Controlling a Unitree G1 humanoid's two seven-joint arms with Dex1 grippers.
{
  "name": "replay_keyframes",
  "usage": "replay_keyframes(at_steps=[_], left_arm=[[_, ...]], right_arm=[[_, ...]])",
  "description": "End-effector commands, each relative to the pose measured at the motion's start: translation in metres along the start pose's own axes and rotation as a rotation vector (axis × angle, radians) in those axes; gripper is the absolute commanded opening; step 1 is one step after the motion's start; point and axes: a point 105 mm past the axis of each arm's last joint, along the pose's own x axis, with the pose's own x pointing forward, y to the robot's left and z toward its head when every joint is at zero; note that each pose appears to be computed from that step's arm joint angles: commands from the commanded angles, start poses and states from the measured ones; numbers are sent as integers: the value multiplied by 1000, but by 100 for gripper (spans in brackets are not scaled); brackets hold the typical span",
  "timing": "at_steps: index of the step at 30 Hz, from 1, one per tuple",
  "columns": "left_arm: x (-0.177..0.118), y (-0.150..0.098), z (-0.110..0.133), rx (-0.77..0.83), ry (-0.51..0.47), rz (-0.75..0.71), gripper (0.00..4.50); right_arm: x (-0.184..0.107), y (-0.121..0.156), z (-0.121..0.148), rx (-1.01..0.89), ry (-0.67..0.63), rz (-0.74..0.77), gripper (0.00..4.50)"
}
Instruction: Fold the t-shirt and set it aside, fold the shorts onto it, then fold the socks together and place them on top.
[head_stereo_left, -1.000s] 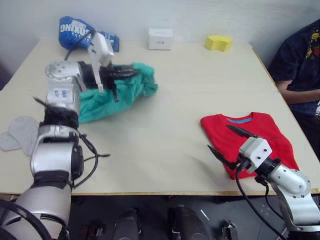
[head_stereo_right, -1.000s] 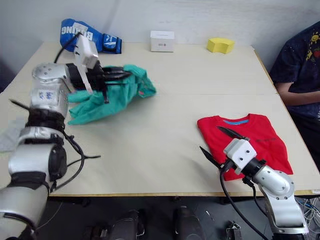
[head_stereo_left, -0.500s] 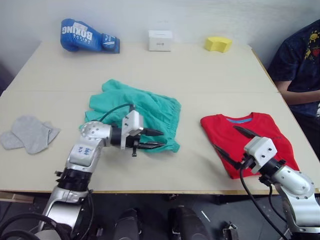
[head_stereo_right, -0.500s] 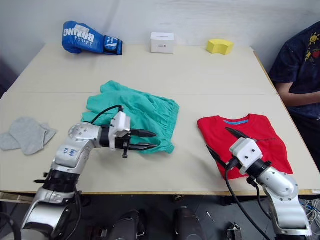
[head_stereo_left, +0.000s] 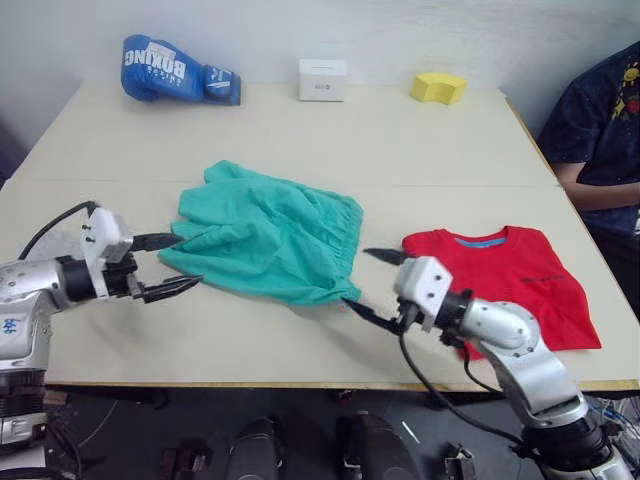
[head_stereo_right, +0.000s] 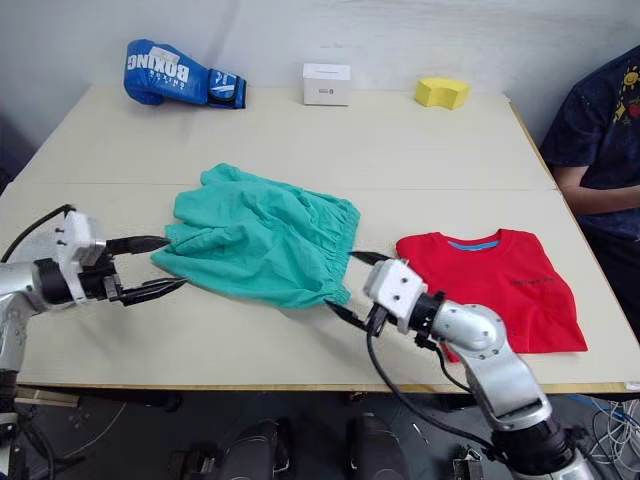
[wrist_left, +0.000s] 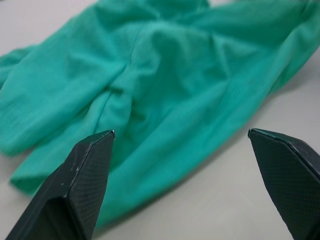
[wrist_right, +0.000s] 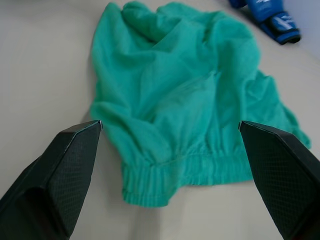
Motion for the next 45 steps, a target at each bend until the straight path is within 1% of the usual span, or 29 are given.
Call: replay_keyframes(at_steps=[1, 2, 5, 8, 10, 11, 13, 15, 16, 19, 22, 24, 27, 30, 35, 37, 38, 42, 43, 45], left_arm=[[-14, 9, -7, 180, 79, 86, 448], [-17, 12, -10, 201, 89, 118, 448], [-24, 14, -19, 184, 110, 152, 448], [-27, 20, -23, 216, 146, 211, 448], [-27, 20, -28, 227, 176, 213, 448], [-28, 21, -32, 237, 204, 214, 449], [-31, 26, -36, 239, 230, 238, 450], [-32, 32, -37, 238, 242, 260, 450], [-32, 34, -38, 246, 249, 261, 450], [-26, 34, -42, 229, 266, 214, 450], [-18, 27, -48, 230, 308, 114, 450], [-4, 29, -44, 240, 293, 97, 450], [11, 28, -42, 285, 283, 70, 450], [34, 27, -36, 370, 233, 66, 450], [65, 27, -41, 457, 249, 47, 450], [75, 25, -39, 472, 236, 21, 450], [80, 23, -34, 475, 207, 5, 450], [90, 13, -16, 427, 81, -60, 450], [89, 12, -14, 425, 71, -71, 450], [85, 11, -14, 436, 80, -88, 450]], right_arm=[[3, 8, -8, -50, 66, 23, 450], [5, 6, -9, -36, 71, -1, 450], [11, -2, -18, 22, 109, -90, 450], [24, -15, -18, -40, 115, -159, 450], [28, -21, -19, -88, 128, -183, 450], [29, -23, -20, -83, 140, -193, 431], [30, -24, -20, -69, 143, -191, 391], [31, -28, -17, -59, 127, -197, 327], [32, -28, -16, -66, 123, -189, 286], [35, -30, -10, -69, 99, -194, 181], [37, -28, -9, -71, 91, -180, 75], [37, -26, -10, -56, 92, -175, 3], [37, -27, -10, -43, 92, -173, 3], [40, -30, -6, -40, 81, -176, 3], [40, -44, 1, 33, 45, -223, 3], [41, -57, 10, 215, -20, -307, 3], [40, -63, 15, 307, -50, -339, 3], [41, -72, 27, 391, -75, -350, 3], [41, -75, 30, 413, -82, -356, 3], [41, -78, 33, 423, -84, -360, 3]])
